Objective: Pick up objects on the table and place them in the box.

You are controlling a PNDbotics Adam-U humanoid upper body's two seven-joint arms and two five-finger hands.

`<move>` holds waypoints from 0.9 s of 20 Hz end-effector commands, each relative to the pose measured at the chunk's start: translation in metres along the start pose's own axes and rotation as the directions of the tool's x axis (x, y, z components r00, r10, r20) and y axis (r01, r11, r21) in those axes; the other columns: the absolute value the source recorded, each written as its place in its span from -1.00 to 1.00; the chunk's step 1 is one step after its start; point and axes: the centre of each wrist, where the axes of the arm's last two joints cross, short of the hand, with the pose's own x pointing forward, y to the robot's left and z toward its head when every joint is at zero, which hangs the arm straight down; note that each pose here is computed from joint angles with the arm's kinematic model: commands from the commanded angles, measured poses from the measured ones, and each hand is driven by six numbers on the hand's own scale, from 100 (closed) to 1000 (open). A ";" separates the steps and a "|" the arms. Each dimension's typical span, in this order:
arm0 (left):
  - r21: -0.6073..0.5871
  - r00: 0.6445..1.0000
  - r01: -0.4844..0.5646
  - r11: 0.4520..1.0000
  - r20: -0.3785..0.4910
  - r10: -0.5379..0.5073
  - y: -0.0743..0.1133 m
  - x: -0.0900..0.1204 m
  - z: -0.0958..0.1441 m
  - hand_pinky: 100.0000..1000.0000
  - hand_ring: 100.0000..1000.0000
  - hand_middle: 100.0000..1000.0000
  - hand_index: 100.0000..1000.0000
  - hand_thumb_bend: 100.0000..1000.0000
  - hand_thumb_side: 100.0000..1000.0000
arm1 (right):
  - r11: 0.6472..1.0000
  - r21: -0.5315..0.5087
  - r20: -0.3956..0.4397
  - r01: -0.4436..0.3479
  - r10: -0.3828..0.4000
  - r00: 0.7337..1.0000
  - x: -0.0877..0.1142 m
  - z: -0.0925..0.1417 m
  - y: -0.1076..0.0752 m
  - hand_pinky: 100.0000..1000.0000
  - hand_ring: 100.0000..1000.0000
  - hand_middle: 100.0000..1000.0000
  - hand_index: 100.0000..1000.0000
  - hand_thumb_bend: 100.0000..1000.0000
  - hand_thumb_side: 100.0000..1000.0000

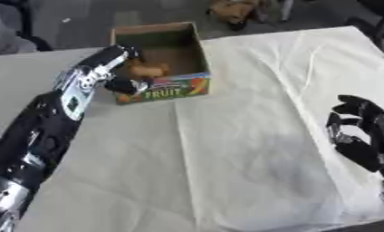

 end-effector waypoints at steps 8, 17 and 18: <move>0.333 0.987 -0.124 0.935 0.138 0.082 0.054 0.014 0.028 0.34 0.67 0.66 0.62 -0.02 0.08 | 1.000 -0.013 0.011 -0.012 0.012 1.000 0.002 -0.001 -0.007 0.36 0.52 0.23 0.63 -1.00 -0.64; 0.512 0.941 -0.281 0.812 0.313 0.128 0.048 0.029 0.063 0.19 0.57 0.53 0.53 0.04 -0.23 | 1.000 -0.021 0.003 -0.018 0.018 1.000 0.000 0.000 -0.009 0.36 0.53 0.23 0.63 -1.00 -0.64; 0.522 0.935 -0.299 0.799 0.327 0.137 0.045 0.030 0.068 0.16 0.54 0.49 0.50 0.01 -0.28 | 1.000 -0.021 0.002 -0.019 0.019 1.000 -0.001 0.001 -0.009 0.36 0.53 0.23 0.63 -1.00 -0.64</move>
